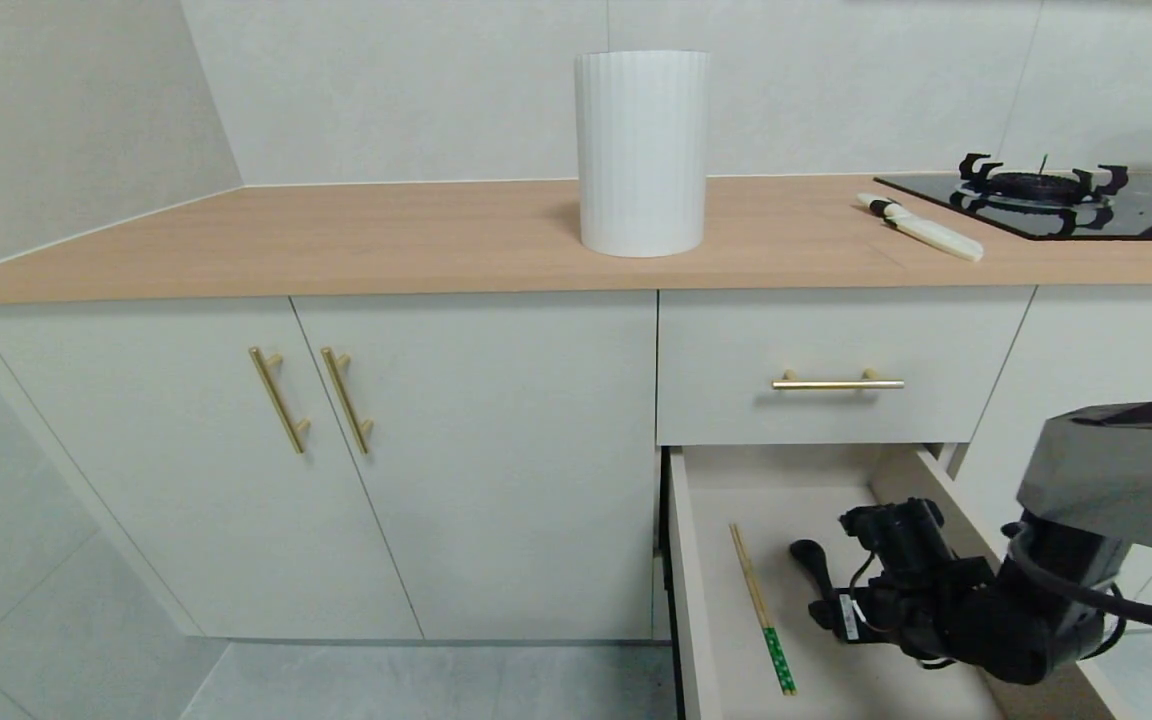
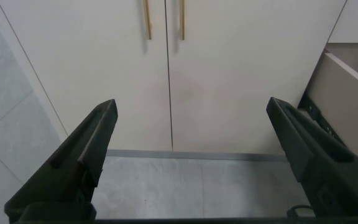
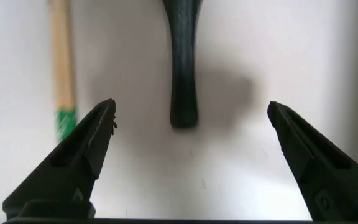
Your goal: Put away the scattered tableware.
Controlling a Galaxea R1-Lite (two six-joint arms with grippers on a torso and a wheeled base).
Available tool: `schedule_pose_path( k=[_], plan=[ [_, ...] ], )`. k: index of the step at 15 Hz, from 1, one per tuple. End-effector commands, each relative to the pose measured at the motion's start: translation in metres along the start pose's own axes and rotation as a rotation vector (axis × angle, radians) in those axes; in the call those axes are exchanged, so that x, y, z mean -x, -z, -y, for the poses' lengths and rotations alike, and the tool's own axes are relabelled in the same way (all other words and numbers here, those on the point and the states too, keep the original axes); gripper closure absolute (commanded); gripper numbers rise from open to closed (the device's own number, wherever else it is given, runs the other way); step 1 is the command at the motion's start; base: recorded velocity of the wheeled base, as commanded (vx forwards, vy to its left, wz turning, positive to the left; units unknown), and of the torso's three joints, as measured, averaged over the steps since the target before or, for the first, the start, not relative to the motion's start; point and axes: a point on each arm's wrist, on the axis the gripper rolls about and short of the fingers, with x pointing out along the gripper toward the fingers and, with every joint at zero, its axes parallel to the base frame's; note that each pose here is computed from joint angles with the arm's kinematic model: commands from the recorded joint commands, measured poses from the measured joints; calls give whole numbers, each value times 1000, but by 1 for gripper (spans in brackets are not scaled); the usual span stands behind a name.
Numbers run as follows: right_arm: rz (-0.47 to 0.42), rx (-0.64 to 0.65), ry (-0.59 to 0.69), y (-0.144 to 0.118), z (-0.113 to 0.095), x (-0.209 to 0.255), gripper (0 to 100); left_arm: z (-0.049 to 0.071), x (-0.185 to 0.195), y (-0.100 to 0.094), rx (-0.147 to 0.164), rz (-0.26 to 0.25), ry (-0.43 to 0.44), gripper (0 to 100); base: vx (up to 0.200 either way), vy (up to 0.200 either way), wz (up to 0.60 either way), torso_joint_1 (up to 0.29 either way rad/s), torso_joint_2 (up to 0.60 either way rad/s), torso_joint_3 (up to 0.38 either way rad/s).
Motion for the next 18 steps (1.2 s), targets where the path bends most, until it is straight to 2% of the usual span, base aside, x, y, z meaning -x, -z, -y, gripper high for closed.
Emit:
schedule_pose_path(
  k=[1,4,9,13,17,18],
  plan=[
    [86,-17,-23,-9,10,56,0,0,0,0,0,0,0,0,0,0,0,0,0,0],
    [129,-6,-50,-12,11,92,0,0,0,0,0,0,0,0,0,0,0,0,0,0],
    [107,41,-83,-11,7,135,0,0,0,0,0,0,0,0,0,0,0,0,0,0],
    [134,65,-120,-14,5,168,0,0,0,0,-1,0,-6,0,0,0,0,0,0,0],
    [125,72,-118,-12,6,172,0,0,0,0,-1,0,-6,0,0,0,0,0,0,0],
    [125,73,-116,-12,6,172,0,0,0,0,-1,0,-6,0,-200,0,0,2,2,-2]
  ],
)
